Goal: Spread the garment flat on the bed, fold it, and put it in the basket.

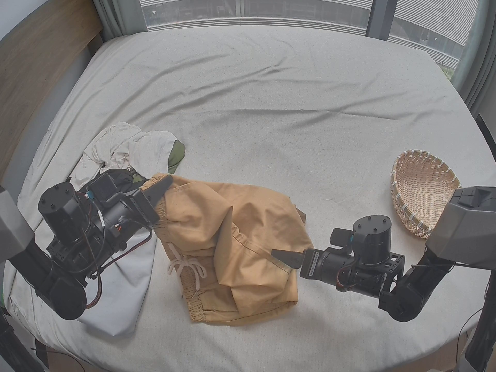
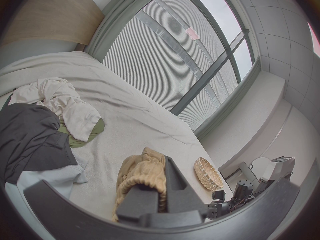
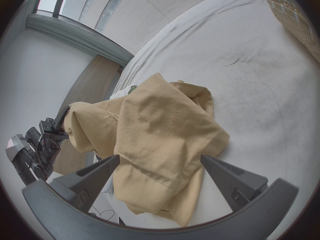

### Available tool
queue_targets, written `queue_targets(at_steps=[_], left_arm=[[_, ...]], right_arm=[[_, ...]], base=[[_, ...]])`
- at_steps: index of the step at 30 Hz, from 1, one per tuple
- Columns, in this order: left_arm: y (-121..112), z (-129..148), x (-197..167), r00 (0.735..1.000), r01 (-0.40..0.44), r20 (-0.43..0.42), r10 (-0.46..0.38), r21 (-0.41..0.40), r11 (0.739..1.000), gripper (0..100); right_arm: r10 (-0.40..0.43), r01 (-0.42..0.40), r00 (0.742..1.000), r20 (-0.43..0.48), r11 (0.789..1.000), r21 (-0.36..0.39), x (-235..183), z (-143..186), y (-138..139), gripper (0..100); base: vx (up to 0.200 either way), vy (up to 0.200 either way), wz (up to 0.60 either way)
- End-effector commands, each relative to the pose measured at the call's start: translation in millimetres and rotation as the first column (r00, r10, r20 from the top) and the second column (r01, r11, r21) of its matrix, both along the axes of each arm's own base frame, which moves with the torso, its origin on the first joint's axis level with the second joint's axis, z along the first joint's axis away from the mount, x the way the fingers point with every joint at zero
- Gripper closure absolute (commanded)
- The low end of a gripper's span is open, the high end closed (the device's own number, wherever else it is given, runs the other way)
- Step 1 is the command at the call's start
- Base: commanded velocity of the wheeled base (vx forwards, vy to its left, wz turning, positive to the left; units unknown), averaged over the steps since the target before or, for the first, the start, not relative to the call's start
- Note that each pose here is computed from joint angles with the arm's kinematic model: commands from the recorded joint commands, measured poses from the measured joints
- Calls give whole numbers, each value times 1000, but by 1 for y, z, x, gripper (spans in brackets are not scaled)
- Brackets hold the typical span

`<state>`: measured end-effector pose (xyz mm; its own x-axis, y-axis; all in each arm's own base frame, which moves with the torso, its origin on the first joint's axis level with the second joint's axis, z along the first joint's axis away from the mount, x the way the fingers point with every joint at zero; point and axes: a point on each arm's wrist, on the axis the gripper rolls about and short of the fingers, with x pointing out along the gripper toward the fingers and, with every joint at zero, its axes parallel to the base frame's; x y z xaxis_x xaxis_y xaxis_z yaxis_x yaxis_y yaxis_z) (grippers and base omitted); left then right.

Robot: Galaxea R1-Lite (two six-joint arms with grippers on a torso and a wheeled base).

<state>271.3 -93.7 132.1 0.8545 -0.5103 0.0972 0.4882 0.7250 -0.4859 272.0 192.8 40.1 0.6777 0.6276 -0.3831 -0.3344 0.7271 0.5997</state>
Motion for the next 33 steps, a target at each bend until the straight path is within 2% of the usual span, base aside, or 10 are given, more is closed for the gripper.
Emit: queue_targets(at_steps=[1, 15, 23, 27, 33], left_arm=[[6, -1, 2, 1000, -22, -5, 22, 0, 1000, 100], [8, -1, 1, 1000, -29, -8, 29, 1, 1000, 100], [9, -3, 0, 999, -29, -14, 29, 3, 1000, 100], [9, -4, -1, 999, -31, -20, 31, 5, 1000, 100], [9, -4, -1, 999, -29, -20, 29, 5, 1000, 100]], right_arm=[[10, -12, 999, -49, 999, -35, -8, -15, -1, 0], [69, -70, 997, -42, 997, -30, -11, -19, 20, 0], [65, -68, 996, -63, 996, -49, -9, -34, 24, 0], [22, -23, 999, -28, 999, -46, -6, -25, 19, 0], [8, -8, 999, 34, 1000, 3, -7, 6, 13, 0]], base=[[0, 0, 0], [0, 0, 0], [0, 0, 0], [0, 0, 0], [0, 0, 0]])
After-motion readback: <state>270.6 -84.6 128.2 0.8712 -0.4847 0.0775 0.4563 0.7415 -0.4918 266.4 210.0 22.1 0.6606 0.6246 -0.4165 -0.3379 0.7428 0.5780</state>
